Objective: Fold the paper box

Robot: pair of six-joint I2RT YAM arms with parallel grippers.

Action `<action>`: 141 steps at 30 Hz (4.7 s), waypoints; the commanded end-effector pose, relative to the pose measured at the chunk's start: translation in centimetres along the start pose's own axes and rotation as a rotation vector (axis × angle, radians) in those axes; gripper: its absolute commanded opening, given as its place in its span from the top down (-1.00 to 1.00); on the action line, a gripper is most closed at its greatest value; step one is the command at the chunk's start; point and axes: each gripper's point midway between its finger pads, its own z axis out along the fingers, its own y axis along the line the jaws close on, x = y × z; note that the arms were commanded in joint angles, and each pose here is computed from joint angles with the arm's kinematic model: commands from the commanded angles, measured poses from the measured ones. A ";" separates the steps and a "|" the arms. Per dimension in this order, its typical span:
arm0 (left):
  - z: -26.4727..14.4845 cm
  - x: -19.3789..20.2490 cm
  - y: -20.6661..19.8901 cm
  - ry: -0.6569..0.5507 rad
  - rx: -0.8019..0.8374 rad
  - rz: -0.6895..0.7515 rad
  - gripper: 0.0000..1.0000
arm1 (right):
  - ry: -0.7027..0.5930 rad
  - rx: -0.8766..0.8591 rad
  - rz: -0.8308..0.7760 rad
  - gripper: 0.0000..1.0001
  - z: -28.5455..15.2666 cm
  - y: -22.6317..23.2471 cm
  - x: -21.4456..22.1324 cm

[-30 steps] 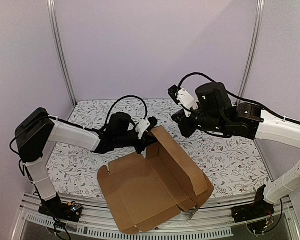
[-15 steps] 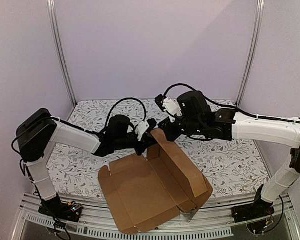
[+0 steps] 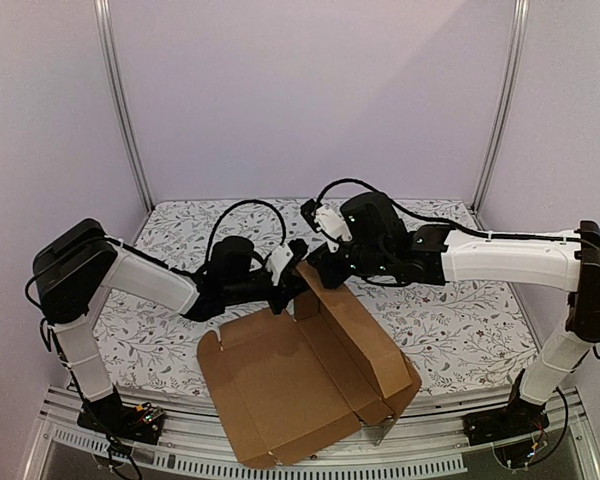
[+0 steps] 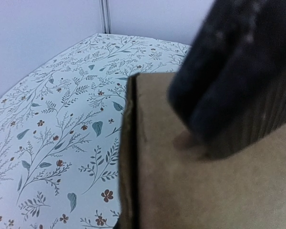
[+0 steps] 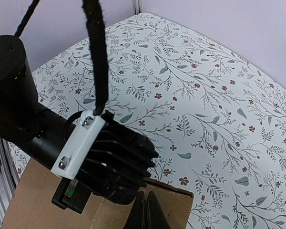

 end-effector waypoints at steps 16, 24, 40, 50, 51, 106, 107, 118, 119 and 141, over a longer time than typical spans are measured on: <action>-0.8 2.4 -1.1 0.006 0.009 -0.069 0.76 | 0.153 0.017 -0.018 1.00 2.1 -0.8 6.2; -0.9 2.3 -0.9 -0.029 -0.011 -0.096 0.67 | 0.160 0.002 -0.012 1.00 2.2 -0.6 6.4; 0.2 1.8 0.0 -0.128 -0.054 -0.122 1.00 | 0.158 -0.014 0.005 1.00 2.0 -0.3 6.2; 0.1 1.6 -0.4 -0.125 -0.064 -0.077 1.00 | 0.132 -0.014 0.019 1.00 1.8 -0.2 5.0; 0.2 1.7 -0.4 -0.123 -0.064 -0.075 1.00 | 0.126 -0.012 0.020 1.00 1.7 -0.1 4.7; 0.6 2.5 -0.7 -0.263 -0.064 -0.073 0.38 | 0.128 -0.012 0.071 1.00 2.0 0.1 6.2; 0.6 2.4 -0.7 -0.276 -0.065 -0.069 0.37 | 0.126 -0.011 0.070 1.00 1.9 0.1 6.1; 1.4 2.0 -0.5 -0.317 -0.060 -0.072 0.37 | 0.124 -0.004 0.071 1.00 1.6 -0.1 6.2; 1.4 1.9 -0.5 -0.319 -0.059 -0.074 0.39 | 0.125 -0.006 0.070 1.00 1.5 0.0 6.3; 1.6 1.1 -0.6 -0.385 -0.047 -0.068 1.00 | 0.126 -0.002 0.066 1.00 1.6 -0.2 6.3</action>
